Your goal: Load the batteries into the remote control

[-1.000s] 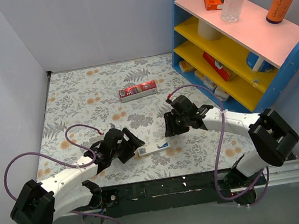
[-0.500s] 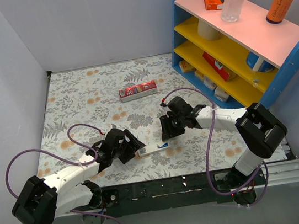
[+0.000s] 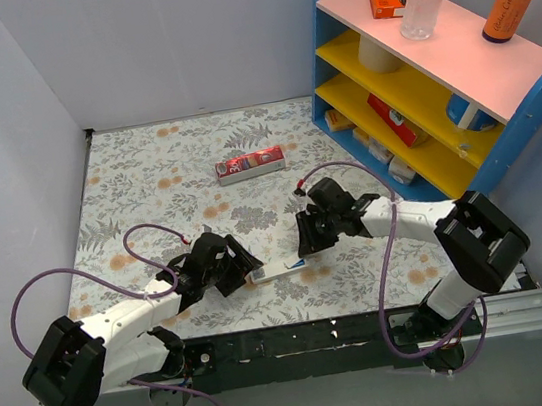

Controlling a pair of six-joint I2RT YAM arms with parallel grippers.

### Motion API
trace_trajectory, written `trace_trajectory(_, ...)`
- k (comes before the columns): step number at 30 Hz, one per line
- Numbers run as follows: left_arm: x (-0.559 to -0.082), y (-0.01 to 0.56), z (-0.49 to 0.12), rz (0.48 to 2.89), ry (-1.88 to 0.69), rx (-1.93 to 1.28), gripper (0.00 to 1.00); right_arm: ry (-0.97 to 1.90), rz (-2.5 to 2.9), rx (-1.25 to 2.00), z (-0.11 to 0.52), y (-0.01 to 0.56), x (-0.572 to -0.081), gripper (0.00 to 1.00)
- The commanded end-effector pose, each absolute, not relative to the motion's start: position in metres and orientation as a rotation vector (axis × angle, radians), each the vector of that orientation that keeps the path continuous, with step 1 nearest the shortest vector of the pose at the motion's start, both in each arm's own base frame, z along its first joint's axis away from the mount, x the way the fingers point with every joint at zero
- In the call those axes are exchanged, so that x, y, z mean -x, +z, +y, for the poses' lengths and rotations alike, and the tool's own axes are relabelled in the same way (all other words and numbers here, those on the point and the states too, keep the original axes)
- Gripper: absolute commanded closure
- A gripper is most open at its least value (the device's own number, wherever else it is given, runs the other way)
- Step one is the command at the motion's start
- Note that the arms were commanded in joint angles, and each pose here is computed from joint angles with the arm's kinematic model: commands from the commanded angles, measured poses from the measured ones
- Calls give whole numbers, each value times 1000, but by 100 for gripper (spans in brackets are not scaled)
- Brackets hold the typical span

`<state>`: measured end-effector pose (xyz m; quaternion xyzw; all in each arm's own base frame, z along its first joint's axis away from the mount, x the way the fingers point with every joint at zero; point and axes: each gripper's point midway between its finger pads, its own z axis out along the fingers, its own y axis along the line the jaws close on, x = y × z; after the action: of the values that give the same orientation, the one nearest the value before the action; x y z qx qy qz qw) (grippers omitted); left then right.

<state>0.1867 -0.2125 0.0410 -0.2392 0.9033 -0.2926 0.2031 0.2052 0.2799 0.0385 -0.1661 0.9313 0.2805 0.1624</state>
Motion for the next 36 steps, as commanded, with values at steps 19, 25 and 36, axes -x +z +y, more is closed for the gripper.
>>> trace_trajectory(19,-196,54,-220,2490,-854,649,35,874,2604,298,269,53,-193,83)
trace_trajectory(25,-195,51,-219,2497,-848,654,35,880,2603,260,265,50,-189,83)
trace_trajectory(36,-191,51,-225,2521,-875,641,36,871,2643,248,261,35,-182,84)
